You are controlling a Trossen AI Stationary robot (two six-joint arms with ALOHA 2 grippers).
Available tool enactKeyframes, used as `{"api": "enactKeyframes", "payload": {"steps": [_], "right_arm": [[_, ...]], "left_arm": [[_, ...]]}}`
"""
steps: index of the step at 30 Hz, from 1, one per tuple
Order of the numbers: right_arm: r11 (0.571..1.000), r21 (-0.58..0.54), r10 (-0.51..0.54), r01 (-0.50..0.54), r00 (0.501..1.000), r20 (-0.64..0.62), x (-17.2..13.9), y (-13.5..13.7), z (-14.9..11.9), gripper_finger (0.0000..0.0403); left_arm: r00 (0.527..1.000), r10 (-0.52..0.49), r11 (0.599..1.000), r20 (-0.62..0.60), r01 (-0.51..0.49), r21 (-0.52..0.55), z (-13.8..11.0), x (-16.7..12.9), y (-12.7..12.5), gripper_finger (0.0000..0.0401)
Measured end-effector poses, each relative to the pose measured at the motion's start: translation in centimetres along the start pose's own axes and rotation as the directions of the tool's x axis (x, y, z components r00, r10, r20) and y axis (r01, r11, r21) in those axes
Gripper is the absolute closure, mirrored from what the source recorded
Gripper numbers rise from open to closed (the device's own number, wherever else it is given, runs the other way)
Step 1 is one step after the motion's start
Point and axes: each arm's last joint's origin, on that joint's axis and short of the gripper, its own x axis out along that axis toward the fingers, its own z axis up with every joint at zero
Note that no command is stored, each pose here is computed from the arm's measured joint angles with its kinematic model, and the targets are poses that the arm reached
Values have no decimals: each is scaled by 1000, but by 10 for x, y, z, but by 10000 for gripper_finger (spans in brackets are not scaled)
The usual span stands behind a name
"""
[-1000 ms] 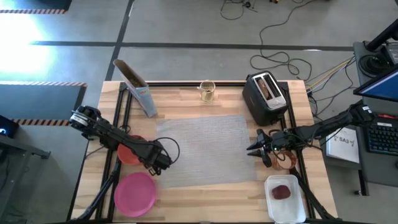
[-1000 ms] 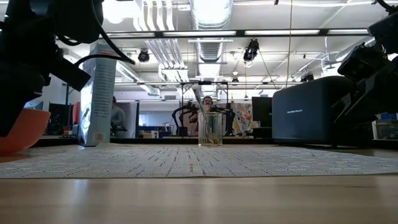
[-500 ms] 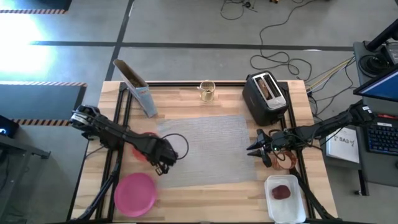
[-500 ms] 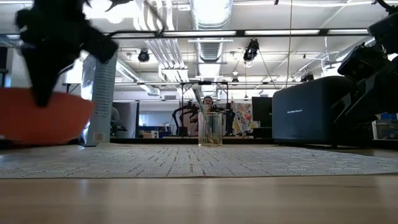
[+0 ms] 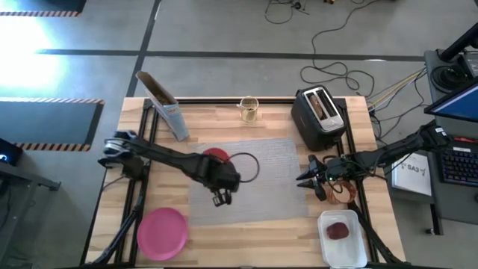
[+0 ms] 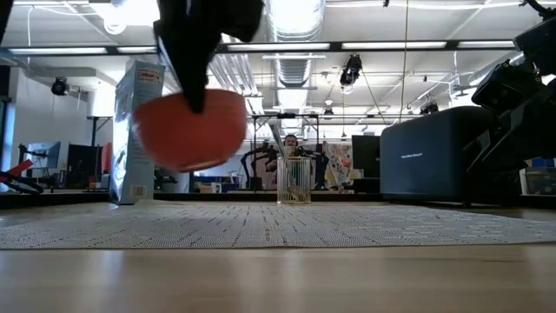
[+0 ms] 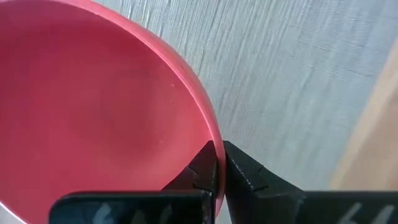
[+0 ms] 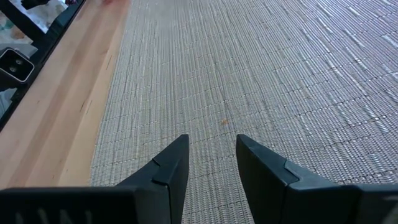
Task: Arrange a breakfast setting
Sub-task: Put the orange bowl on the gray table mat
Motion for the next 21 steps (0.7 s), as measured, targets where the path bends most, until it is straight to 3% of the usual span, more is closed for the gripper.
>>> {"api": "enactKeyframes", "payload": {"steps": [8,14,21], "right_arm": [[1000,0,0,0,1000,0,0,0,0,280],[1000,0,0,0,1000,0,0,0,0,280],[1000,0,0,0,1000,0,0,0,0,280]], "left_arm": [[993,76,984,-93,-59,169,27,21,-22,401],[975,18,983,-220,23,180,27,39,-30,401],[980,-38,973,-197,82,218,31,43,-35,401]]}}
